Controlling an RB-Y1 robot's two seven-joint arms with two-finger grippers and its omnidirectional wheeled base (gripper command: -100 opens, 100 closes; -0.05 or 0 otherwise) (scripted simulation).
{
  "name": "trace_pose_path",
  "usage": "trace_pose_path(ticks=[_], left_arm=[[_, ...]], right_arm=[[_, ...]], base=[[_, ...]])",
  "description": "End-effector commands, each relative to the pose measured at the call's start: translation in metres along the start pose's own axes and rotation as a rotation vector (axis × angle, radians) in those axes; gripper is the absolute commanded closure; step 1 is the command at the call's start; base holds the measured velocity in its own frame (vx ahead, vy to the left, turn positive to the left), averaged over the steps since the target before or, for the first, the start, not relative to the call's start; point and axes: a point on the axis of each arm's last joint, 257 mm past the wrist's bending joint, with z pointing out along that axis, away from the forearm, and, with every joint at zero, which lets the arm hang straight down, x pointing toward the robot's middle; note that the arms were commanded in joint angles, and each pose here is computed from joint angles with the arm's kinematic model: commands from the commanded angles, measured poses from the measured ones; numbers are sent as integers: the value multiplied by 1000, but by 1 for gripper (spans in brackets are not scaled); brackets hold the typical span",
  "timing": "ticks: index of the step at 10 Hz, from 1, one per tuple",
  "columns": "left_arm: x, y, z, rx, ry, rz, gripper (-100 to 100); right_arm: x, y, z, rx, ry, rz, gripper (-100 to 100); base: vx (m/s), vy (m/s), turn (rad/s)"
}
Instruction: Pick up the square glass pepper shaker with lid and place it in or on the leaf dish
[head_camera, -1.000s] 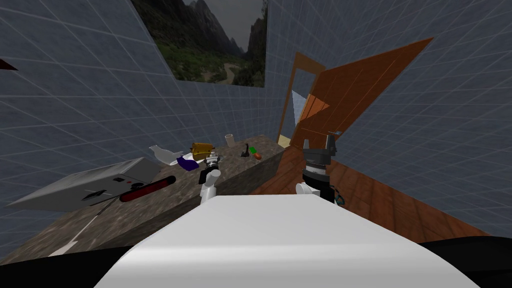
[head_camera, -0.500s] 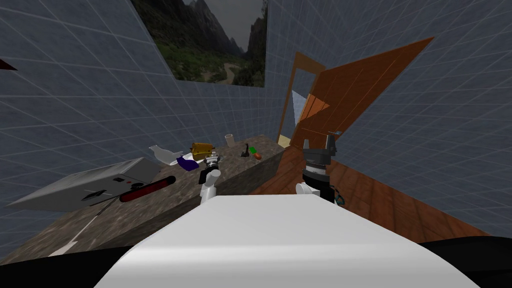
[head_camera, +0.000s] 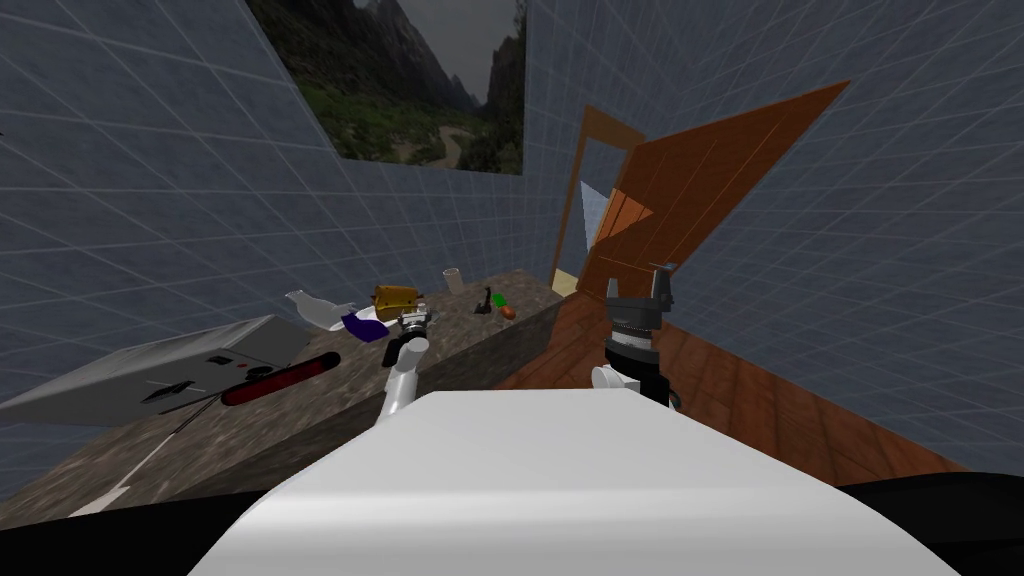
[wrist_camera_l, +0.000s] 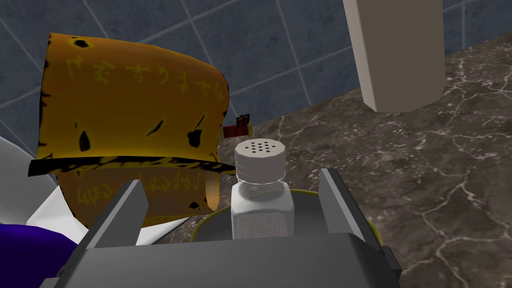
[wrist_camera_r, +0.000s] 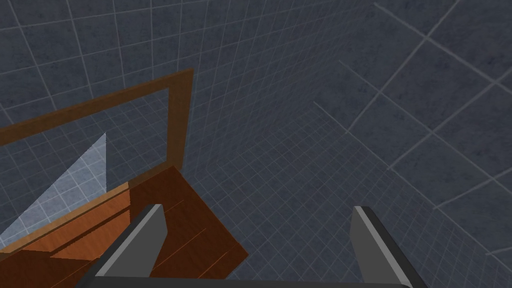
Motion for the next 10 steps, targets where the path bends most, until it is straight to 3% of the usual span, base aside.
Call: trace_pose_path(ticks=[1, 5, 10], left_arm=[[-3, -13, 7, -1, -3, 0, -100], [-6, -37, 20, -2, -12, -10, -100], [5, -85, 40, 15, -1, 1, -100]], right_arm=[[0, 0, 0, 0, 0, 0, 0], [0, 0, 0, 0, 0, 0, 0], [0, 0, 0, 0, 0, 0, 0]], base=[[-9, -79, -17], [-4, -78, -10], [-4, -78, -8]])
